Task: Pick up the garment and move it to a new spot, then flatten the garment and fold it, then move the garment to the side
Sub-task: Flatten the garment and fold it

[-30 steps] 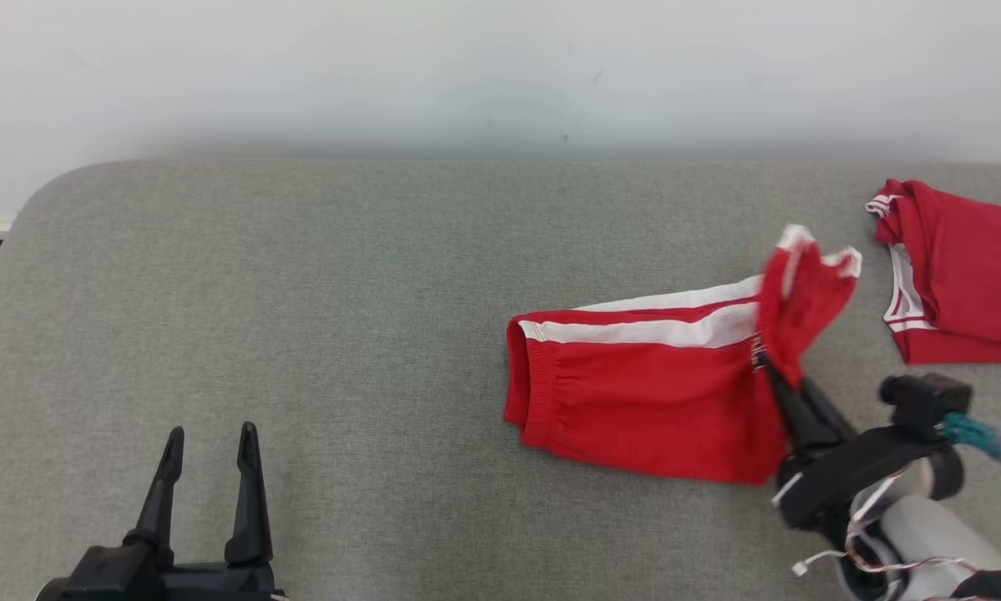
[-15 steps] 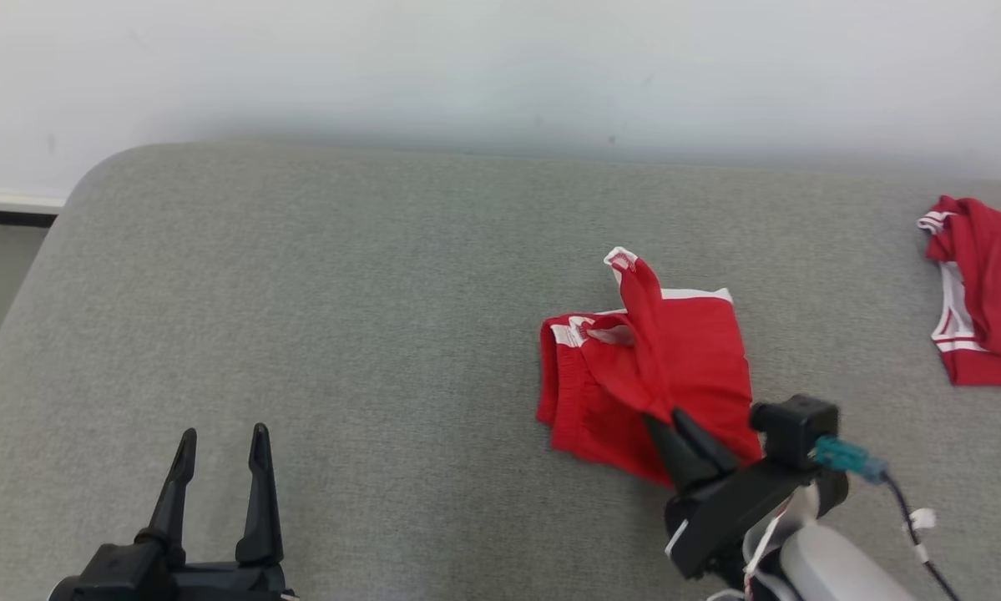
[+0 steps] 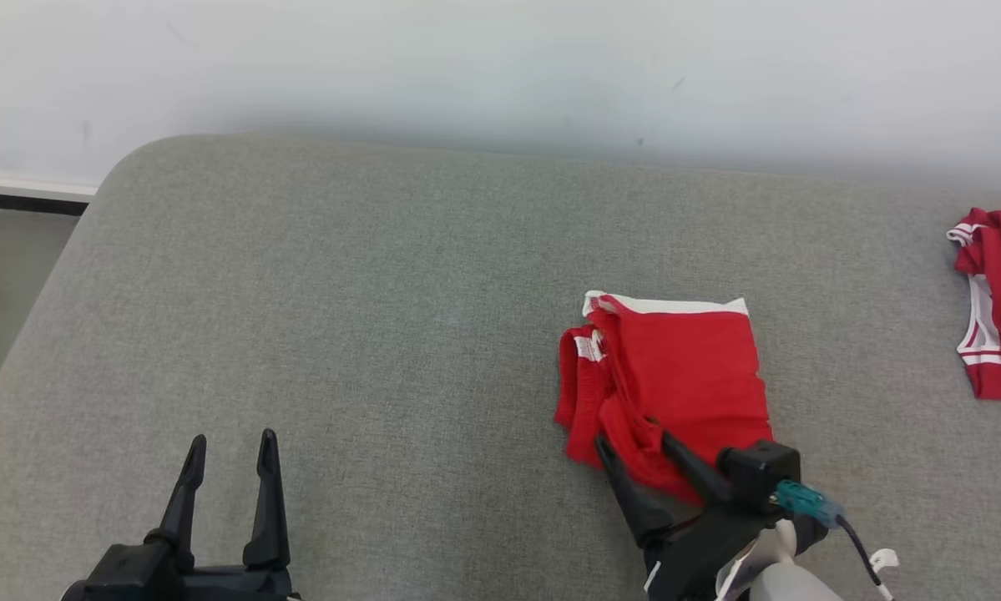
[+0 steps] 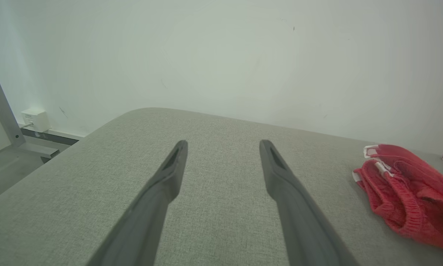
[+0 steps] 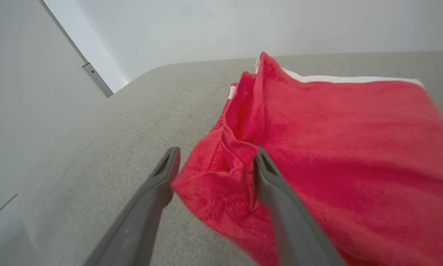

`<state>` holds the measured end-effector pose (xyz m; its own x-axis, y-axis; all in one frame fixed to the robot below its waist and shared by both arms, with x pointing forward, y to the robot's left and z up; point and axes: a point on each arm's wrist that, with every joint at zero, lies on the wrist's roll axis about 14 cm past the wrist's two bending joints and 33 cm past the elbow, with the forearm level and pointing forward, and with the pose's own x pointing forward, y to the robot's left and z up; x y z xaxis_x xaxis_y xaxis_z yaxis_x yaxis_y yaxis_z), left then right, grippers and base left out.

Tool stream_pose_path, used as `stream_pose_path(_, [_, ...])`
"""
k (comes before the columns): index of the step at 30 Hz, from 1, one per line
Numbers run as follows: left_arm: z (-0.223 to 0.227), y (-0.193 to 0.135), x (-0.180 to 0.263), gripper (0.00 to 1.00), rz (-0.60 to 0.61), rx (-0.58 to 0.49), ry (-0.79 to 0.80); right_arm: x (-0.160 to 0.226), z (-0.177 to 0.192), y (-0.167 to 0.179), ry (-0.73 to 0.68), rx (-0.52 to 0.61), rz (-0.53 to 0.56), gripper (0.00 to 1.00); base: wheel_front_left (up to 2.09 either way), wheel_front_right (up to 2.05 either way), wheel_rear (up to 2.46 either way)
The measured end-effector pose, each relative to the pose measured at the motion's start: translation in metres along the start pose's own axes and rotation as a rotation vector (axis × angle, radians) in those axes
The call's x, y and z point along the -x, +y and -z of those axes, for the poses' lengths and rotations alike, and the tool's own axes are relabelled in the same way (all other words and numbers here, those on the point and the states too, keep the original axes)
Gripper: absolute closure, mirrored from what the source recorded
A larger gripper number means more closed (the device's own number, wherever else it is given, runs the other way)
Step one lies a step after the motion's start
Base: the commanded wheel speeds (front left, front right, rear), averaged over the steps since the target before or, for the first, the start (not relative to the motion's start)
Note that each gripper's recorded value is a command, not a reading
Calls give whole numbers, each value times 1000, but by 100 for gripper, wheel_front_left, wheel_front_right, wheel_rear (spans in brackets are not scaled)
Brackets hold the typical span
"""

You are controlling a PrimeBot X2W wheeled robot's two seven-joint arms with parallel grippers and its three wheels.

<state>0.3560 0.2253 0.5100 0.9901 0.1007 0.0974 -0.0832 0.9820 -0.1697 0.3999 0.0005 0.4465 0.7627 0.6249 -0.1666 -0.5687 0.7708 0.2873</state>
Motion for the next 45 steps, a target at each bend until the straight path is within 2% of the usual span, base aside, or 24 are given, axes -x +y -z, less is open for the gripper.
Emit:
stream_pose_path(4, [-1,-1,0,0,3,2,-3,3,-17,-6,-70,9,13,0,0,0,0])
stream_pose_path(9, [-3,-5,-1,0,16,6,-12,20,-57,-42,-208,19,111,0,0,0,0])
stream_pose_path(16, [-4,-7,-1,0,22,1,-15,38,-70,-76,-262,35,221,0,0,0,0])
stream_pose_path(17, [-4,-7,-1,0,22,1,-14,40,-69,-80,-259,38,235,9,0,0,0])
stream_pose_path(18, [-4,-6,-1,0,21,1,-13,41,-68,-85,-256,41,251,58,0,0,0])
stream_pose_path(19, [-4,-6,-1,0,20,-1,-13,42,-66,-90,-246,51,264,100,0,0,0])
stream_pose_path(25, [-2,-1,-1,0,7,-12,-5,38,-49,-101,-189,72,300,100,0,0,0])
stream_pose_path(31, [0,0,-1,0,3,-17,0,22,-24,-93,-105,95,279,100,0,0,0])
stream_pose_path(36, [1,3,0,0,-3,-20,6,4,-4,-67,-55,71,224,100,0,0,0])
stream_pose_path(45, [2,7,2,0,-15,-25,12,-21,19,-4,3,54,53,100,0,0,0])
